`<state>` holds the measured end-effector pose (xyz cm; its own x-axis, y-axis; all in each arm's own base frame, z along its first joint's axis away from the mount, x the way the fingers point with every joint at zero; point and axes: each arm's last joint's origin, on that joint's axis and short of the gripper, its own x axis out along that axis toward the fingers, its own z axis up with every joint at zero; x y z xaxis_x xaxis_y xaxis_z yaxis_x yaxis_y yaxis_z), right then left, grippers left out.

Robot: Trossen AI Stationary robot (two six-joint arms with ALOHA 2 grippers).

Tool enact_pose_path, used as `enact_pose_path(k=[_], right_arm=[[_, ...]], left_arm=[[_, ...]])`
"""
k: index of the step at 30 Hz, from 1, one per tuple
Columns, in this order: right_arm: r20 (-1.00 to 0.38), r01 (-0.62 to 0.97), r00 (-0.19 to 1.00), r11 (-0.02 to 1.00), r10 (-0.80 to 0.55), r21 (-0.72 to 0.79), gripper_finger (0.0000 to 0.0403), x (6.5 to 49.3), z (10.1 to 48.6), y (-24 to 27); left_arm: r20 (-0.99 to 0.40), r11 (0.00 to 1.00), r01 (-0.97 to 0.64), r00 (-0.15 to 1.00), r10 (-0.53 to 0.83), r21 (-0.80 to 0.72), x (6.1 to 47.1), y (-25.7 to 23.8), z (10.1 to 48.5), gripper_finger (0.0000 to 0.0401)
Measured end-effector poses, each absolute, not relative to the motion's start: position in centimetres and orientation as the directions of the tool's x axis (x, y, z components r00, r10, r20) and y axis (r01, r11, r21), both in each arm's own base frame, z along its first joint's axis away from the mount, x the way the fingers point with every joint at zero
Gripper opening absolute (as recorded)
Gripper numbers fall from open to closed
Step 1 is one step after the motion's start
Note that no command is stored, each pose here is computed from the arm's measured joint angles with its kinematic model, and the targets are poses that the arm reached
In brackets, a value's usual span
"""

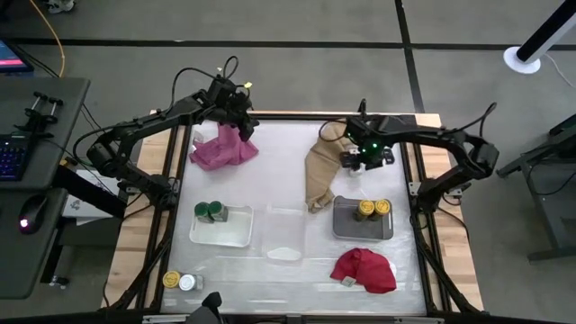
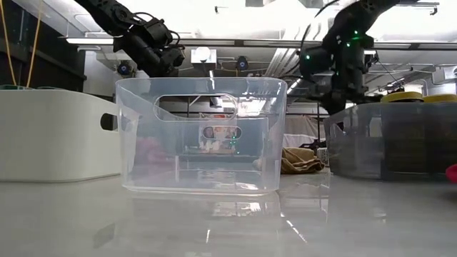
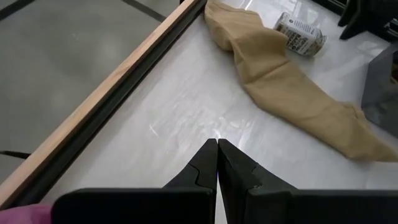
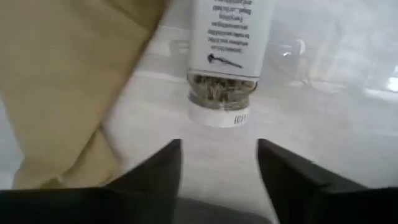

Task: Sort spices by type
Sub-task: Put the right white seasoning bottle into the transparent bin

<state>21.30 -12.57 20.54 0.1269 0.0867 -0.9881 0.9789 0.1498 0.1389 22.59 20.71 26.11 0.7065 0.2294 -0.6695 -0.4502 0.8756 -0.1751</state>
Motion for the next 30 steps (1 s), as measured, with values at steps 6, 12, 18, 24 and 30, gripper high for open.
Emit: enact_pose_path(k=[6,12,18,24,30], right_arm=[[-0.983,0.971,0.184,0.159,-0.027,0.177,0.0305,22.2,19.7,-12.6],[-0.993,0.982,0.115,0.153,-0.037,0.108,0.0318,22.5,18.6,-12.5],[-0.998,0.986,0.053,0.161,-0.034,0.047,0.0319,23.1,17.1,-12.6],[-1.000,0.989,-0.013,0.149,-0.017,-0.015,0.0318,23.9,15.1,-12.4],[-0.999,0.991,-0.024,0.130,-0.039,-0.029,0.0267,24.3,14.3,-12.7]], left_arm=[[-0.668,0.865,-0.463,0.708,0.230,-0.193,22.6,20.7,26.1,0.0000],[-0.668,0.846,-0.485,0.708,0.229,-0.223,22.6,20.7,26.1,0.0000],[-0.629,0.847,-0.403,0.769,0.108,-0.347,22.9,20.3,26.3,0.0000],[-0.615,0.861,-0.328,0.788,0.023,-0.388,24.2,18.6,26.3,0.0000],[-0.556,0.920,-0.179,0.830,-0.048,-0.347,26.8,15.7,26.9,0.0000]])
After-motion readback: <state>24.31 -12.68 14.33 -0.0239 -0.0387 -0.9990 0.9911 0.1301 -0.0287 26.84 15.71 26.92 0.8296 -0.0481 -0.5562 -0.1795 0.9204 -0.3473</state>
